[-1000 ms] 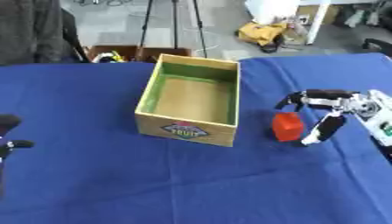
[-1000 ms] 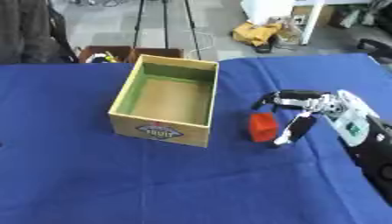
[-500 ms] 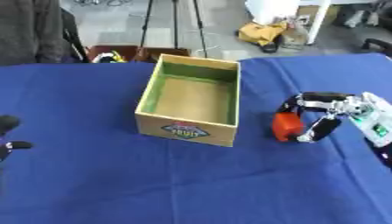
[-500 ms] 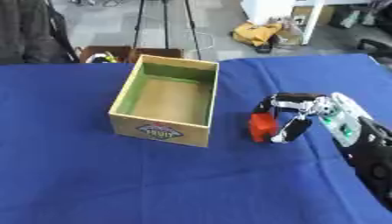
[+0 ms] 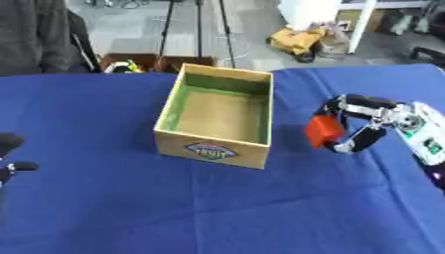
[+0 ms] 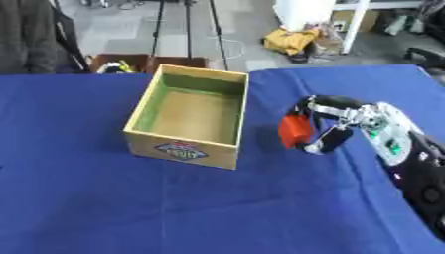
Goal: Pick up objects on the table and place them in the box.
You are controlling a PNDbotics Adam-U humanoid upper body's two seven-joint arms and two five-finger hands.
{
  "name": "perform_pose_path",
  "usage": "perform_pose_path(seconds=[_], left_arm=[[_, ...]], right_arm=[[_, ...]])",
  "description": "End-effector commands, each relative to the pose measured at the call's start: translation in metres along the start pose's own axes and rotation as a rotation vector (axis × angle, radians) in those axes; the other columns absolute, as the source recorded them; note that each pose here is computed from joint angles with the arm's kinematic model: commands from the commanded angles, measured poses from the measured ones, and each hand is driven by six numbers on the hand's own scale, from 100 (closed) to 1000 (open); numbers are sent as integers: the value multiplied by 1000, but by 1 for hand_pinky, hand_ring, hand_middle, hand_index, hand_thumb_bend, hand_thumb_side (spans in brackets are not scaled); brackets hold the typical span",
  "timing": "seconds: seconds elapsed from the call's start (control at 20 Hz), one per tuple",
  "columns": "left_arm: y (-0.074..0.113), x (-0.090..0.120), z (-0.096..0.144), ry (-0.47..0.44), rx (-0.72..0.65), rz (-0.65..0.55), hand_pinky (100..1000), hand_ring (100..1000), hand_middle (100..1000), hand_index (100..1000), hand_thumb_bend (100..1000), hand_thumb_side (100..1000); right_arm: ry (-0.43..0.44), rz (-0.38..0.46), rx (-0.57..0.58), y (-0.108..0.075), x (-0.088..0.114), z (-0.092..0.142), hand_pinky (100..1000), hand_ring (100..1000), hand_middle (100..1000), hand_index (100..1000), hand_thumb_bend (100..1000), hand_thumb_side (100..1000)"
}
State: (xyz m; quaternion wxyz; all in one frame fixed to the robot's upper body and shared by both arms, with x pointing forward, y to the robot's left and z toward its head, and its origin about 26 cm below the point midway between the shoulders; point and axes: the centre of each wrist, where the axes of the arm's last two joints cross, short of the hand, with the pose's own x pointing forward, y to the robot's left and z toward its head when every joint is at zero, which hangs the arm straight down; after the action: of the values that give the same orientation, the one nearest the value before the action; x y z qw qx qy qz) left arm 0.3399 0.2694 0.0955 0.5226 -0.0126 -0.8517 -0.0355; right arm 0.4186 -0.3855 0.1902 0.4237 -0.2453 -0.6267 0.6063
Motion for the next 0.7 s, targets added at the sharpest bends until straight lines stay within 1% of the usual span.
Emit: perform_pose_path(seconds=[0.05,0.2,0.3,0.35,0.5,0.55,0.7], left_arm=[[1,8,-7,-33,-18,-14,564,847,683,741,727,803],[-5,11,-11,-46,-38,-4,564,846,683,741,728,803],[-12,13,-16,-60,-58,9,564,846,683,741,729,803],[-15,15,-18,-68,-71,17,565,846,683,741,729,803],[-23,17,-21,-78,-95,34,564,847,682,741,729,803],[-24,17,-22,-79,-100,38,564,847,682,741,728,803],[-27,17,-22,-79,-105,49,563,847,682,740,728,803]], right_arm=[[-22,30,-117,-46,10,5,427,593,503,706,100,100],[-13,11,-168,-63,14,-6,435,603,502,705,100,100],[3,-8,-186,-67,14,-16,447,610,508,710,100,100],[13,-15,-179,-67,14,-21,454,614,511,711,100,100],[32,-17,-142,-58,13,-36,479,629,526,716,100,121],[36,-14,-124,-54,12,-41,490,640,534,719,100,144],[38,2,-70,-36,13,-53,528,668,557,726,100,176]])
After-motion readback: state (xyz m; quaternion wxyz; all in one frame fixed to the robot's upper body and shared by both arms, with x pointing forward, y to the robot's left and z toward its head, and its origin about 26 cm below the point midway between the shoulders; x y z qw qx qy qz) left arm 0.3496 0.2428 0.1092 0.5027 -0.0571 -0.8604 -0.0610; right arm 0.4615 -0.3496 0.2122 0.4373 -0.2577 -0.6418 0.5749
